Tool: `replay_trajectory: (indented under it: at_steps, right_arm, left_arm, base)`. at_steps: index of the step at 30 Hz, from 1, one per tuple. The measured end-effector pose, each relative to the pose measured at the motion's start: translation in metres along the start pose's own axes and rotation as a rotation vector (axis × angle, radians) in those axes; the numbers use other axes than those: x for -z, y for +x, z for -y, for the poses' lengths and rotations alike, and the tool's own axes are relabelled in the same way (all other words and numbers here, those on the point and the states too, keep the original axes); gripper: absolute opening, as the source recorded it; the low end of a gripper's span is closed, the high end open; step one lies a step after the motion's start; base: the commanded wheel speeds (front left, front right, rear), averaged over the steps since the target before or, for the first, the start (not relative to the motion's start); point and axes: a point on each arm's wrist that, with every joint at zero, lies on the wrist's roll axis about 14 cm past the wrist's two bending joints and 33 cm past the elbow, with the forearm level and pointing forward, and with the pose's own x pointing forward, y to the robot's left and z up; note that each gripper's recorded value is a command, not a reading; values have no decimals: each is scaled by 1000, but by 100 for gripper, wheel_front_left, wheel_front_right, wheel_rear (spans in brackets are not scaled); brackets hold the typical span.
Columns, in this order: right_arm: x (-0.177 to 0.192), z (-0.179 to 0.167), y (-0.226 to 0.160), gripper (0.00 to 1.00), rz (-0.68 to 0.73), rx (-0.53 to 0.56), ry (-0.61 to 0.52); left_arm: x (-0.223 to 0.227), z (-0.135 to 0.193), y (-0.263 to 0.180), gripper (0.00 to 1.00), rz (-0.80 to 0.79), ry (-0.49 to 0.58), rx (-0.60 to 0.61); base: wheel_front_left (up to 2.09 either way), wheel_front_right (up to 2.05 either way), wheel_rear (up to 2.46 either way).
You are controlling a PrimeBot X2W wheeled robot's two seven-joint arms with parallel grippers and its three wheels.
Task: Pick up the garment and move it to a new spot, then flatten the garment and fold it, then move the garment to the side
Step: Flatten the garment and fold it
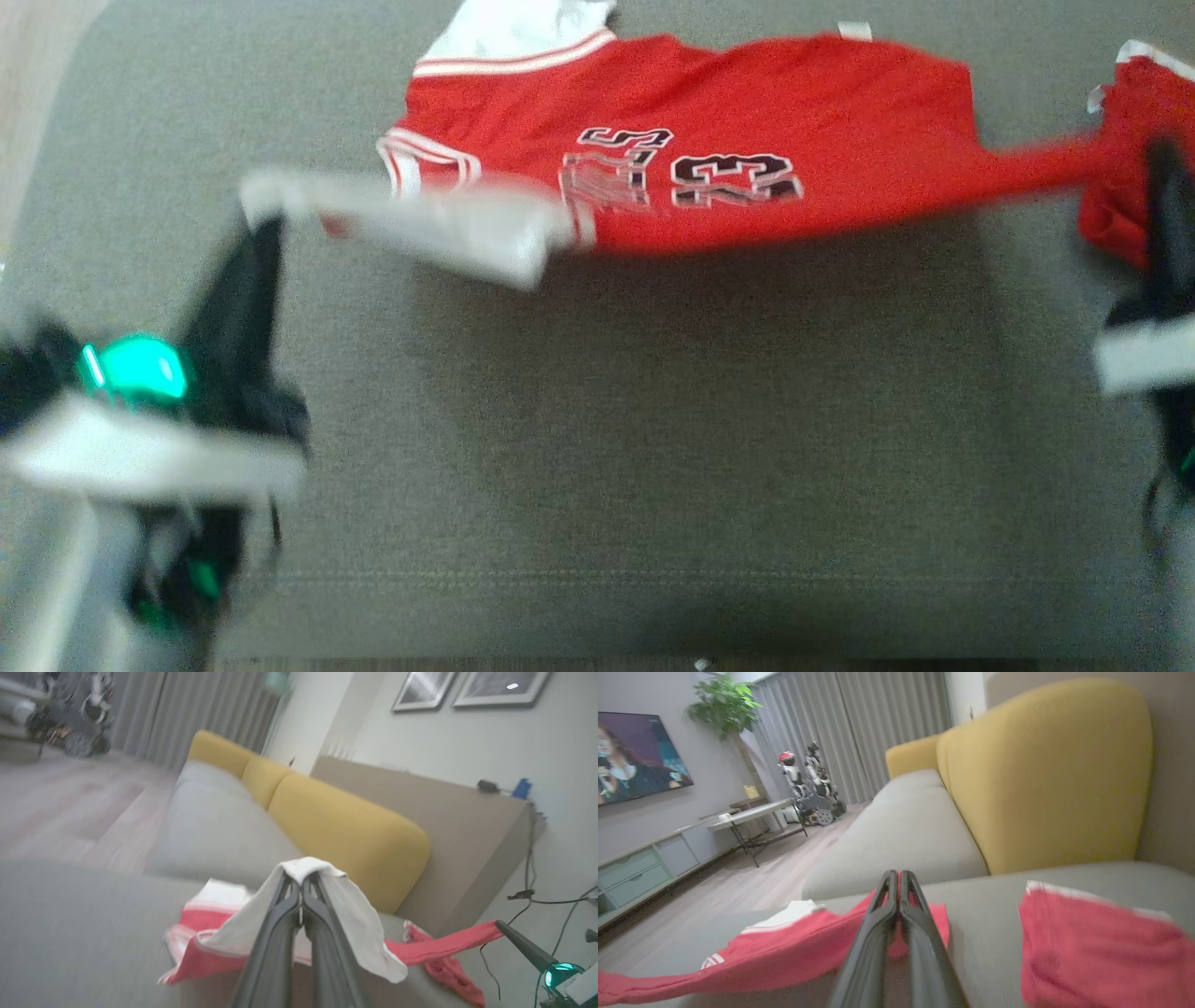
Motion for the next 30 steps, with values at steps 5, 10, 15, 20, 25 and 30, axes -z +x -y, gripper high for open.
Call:
replay_trajectory:
  at_steps: [5,10,15,20,25,30]
  right_arm:
    - [-125,-9,38,0,181,-65,-234]
    - [-189,-12,62,0,234,-82,-302]
    - [-205,0,87,0,197,-60,-352]
    - [-194,7,111,0,137,-50,-373]
    - [-174,17,146,0,85,-35,-394]
    - [-179,18,190,0,167,-20,-410]
  left_arm:
    - [-91,36,72,0,187,165,180]
    - [-144,50,121,0,285,290,214]
    - [-177,60,160,0,343,405,227]
    - [-184,55,188,0,361,487,209]
    - [-179,34,225,0,366,585,174]
    - [-170,20,268,0,399,707,168]
  base:
    - [0,0,0]
    - [0,0,0]
    - [0,0,0]
    - [0,0,0]
    - [0,0,0]
    - [0,0,0]
